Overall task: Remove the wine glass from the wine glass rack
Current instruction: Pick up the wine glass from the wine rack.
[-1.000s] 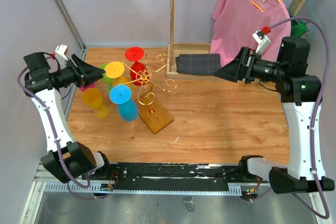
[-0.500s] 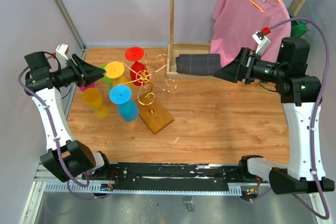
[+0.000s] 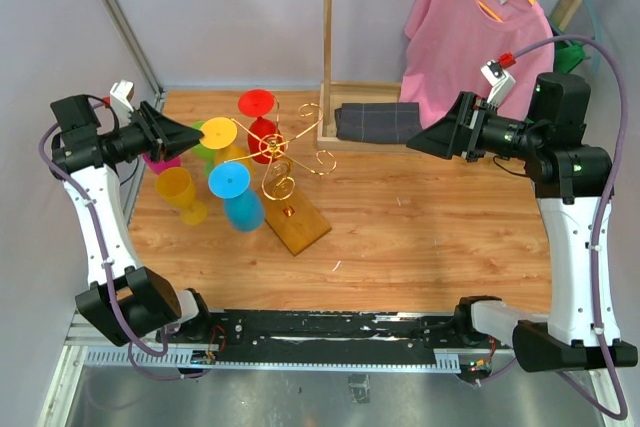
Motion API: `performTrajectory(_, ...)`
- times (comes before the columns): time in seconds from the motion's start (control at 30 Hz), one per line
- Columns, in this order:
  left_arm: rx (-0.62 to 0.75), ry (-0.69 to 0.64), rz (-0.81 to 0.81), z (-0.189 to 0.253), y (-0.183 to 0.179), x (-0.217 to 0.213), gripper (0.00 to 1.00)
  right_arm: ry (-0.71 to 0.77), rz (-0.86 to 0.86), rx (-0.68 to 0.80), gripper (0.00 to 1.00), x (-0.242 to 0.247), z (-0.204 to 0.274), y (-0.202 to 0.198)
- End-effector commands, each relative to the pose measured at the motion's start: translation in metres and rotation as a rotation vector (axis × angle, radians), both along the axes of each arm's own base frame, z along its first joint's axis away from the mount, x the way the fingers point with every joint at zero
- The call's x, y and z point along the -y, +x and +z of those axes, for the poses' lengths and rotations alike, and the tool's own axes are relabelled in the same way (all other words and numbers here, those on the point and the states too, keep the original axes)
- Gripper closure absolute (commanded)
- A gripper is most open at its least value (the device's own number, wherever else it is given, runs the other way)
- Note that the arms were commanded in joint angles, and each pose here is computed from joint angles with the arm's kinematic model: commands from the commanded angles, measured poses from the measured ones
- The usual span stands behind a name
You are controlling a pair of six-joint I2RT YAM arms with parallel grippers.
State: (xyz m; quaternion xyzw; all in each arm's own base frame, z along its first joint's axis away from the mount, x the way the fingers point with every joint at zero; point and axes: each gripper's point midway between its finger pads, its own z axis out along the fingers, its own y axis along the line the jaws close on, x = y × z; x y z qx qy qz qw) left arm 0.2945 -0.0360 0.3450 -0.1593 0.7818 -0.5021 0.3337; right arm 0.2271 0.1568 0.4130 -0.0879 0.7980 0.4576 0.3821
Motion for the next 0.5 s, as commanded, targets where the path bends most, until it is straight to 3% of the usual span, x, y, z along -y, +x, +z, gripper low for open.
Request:
performTrajectory(0.0, 0.022, -0.012, -0.019, 0.01, 0.0019, 0.0048, 0.65, 0.003, -0.019, 0.02, 0.01, 0.0041, 0.0038, -0.0026)
performTrajectory(0.17, 0.027, -0.013, -0.023, 0.0113, 0.0031, 0.0066, 0.71, 0.004, -0.017, 0.022, 0.01, 0.0039, 0.0042, -0.0041)
performTrajectory(0.47, 0.022, -0.02, -0.025, 0.0112, 0.002, 0.0077, 0.99, 0.005, -0.018, 0.018, 0.01, 0.0039, 0.0033, -0.005)
